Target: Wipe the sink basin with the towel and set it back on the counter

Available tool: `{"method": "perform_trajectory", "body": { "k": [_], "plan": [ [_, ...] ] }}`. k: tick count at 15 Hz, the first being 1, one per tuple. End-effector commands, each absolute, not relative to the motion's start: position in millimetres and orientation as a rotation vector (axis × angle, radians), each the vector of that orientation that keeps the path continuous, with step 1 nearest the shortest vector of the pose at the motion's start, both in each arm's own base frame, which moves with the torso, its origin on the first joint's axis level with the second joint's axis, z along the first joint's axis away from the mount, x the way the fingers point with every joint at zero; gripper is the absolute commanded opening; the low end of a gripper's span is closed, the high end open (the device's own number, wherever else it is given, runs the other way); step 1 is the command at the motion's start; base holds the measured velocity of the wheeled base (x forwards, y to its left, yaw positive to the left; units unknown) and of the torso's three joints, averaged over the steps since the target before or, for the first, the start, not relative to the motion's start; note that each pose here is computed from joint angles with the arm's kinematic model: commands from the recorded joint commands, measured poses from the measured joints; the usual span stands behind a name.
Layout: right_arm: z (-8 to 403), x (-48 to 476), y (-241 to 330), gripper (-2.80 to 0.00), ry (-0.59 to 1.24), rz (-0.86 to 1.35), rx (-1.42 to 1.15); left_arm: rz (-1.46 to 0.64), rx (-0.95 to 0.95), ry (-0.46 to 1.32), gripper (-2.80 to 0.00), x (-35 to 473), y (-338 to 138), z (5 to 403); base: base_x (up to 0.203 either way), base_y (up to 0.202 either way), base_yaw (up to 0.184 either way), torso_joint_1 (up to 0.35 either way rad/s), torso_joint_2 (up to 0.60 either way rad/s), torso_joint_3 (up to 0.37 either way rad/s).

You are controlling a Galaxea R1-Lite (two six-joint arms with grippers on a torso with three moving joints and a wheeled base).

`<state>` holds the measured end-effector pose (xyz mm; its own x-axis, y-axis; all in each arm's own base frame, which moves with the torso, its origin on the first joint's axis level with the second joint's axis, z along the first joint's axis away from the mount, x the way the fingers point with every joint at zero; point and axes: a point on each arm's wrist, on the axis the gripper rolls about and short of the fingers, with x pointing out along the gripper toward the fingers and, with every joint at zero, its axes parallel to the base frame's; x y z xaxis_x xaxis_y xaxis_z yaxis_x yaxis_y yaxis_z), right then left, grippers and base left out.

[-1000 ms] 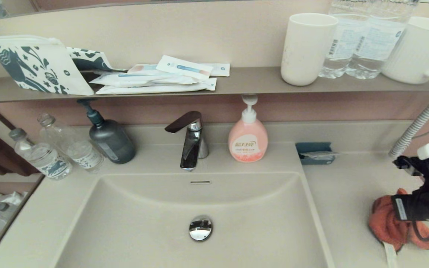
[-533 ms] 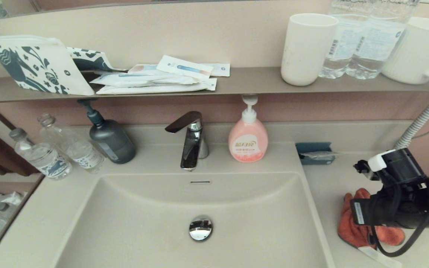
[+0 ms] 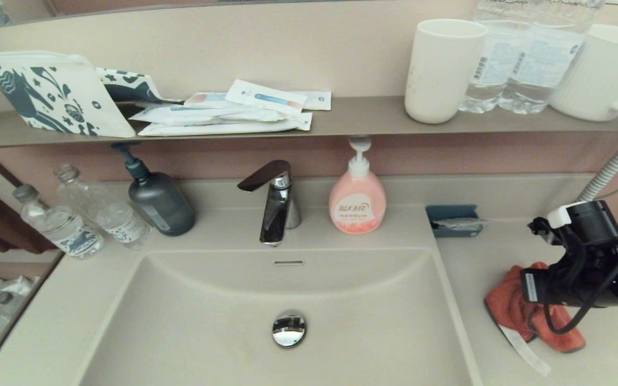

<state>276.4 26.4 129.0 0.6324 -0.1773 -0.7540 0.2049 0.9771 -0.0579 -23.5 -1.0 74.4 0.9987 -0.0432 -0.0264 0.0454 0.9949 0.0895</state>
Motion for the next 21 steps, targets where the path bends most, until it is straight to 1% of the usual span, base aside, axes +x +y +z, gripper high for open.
{"method": "perform_trajectory", "body": {
  "k": [1,5,7,12,13,14,19,21],
  "plan": [
    [125.7,275.6,30.5,0.0,0.871,-0.208,0.026,-0.044,0.091,0.026,-2.8,-23.4,-1.0,74.4,0.0,0.0,0.0,0.0,0.0,0.0],
    [129.9,272.6,37.2,0.0,0.855,-0.189,0.022,-0.045,0.091,0.026,-2.8,-23.4,-1.0,74.4,0.0,0.0,0.0,0.0,0.0,0.0],
    [142.0,264.6,35.5,0.0,0.823,-0.188,0.028,-0.044,0.09,0.026,-2.8,-23.4,-1.0,74.5,0.0,0.0,0.0,0.0,0.0,0.0],
    [181.9,222.6,26.3,0.0,0.78,-0.191,0.04,-0.043,0.091,0.026,-2.8,-23.4,-1.0,74.4,0.0,0.0,0.0,0.0,0.0,0.0],
    [186.0,215.8,25.0,-1.17,0.779,-0.192,0.04,-0.044,0.09,0.026,-2.8,-23.4,-1.0,74.4,0.0,0.0,0.0,0.0,0.0,0.0],
    [187.8,212.2,24.2,-2.8,0.783,-0.194,0.039,-0.045,0.091,0.026,-2.8,-23.4,-1.0,74.4,0.0,0.0,0.0,0.0,0.0,0.0],
    [193.3,206.0,22.8,-2.8,0.752,-0.193,0.054,-0.045,0.09,0.026,-2.8,-23.4,-1.0,74.4,0.0,0.0,0.0,0.0,0.0,0.0],
    [205.2,194.8,17.4,-2.8,0.694,-0.207,0.09,-0.043,0.09,0.026,-2.8,-23.4,-1.0,74.4,0.0,0.0,0.0,0.0,0.0,0.0]
  ]
}}
